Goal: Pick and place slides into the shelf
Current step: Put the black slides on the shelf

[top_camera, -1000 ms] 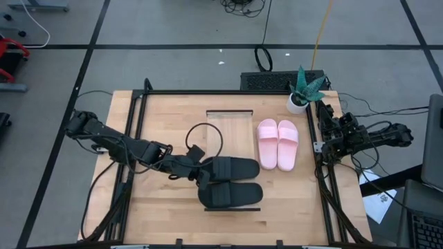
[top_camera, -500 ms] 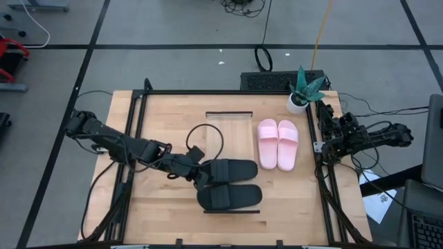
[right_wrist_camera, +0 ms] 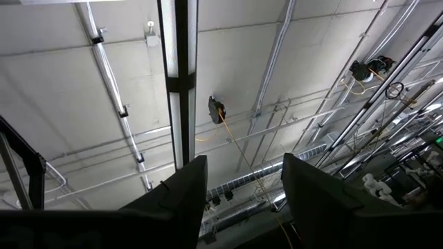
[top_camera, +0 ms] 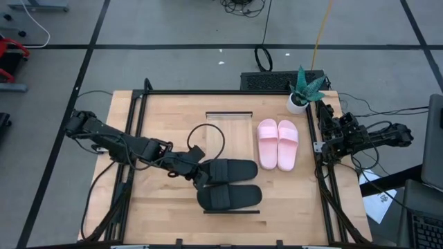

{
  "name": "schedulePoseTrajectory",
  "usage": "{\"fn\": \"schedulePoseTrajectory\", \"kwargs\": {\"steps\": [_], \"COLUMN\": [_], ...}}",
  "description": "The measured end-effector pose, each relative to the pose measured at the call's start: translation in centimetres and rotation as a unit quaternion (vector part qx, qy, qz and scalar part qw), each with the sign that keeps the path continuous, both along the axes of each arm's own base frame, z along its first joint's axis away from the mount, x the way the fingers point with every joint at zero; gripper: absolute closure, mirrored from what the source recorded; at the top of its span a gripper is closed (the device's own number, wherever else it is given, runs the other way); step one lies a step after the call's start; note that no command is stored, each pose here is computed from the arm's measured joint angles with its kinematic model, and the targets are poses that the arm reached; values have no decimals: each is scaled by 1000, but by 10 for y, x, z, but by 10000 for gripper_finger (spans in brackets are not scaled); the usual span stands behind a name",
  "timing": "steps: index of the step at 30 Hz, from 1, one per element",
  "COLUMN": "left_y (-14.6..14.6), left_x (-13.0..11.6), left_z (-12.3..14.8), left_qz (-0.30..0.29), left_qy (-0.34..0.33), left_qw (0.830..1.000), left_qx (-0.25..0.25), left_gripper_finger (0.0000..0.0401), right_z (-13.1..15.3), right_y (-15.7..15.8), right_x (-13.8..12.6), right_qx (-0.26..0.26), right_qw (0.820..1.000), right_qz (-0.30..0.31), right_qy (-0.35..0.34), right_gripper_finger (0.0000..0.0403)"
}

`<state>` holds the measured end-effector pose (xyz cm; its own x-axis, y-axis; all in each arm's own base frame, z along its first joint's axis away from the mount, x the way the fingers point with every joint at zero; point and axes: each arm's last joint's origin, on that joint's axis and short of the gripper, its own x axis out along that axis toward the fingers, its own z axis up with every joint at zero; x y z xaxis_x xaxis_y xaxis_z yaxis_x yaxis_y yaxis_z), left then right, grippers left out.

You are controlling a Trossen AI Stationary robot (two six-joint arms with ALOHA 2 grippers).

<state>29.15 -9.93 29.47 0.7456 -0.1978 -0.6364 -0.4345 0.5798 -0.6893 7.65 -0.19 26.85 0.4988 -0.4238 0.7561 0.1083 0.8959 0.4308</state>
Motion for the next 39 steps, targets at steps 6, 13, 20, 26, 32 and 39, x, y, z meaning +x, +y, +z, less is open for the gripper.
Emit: {"fn": "schedulePoseTrajectory", "kwargs": {"steps": [6, 13, 20, 26, 32, 39], "left_y": [3, 7, 8, 9, 11, 13], "left_x": [1, 1, 1, 2, 2, 3], "left_z": [-1, -1, -2, -2, -2, -2], "left_qz": [-1, 3, -1, -2, 0, -2], "left_qy": [4, 12, 15, 16, 16, 17], "left_qw": [1000, 1000, 1000, 1000, 1000, 1000], "left_qx": [-1, -5, -11, -12, -11, -13], "left_gripper_finger": [400, 385, 366, 339, 319, 318], "right_z": [0, 0, 0, 0, 0, 0], "right_y": [0, 0, 0, 0, 0, 0], "right_x": [0, 0, 0, 0, 0, 0], "right_qx": [0, 0, -1, -1, -1, -1], "right_qw": [1000, 1000, 1000, 1000, 1000, 1000], "right_qz": [0, -1, -1, -1, -1, -1], "right_qy": [0, 1, 1, 1, 1, 1], "right_gripper_finger": [225, 225, 225, 225, 225, 225]}}
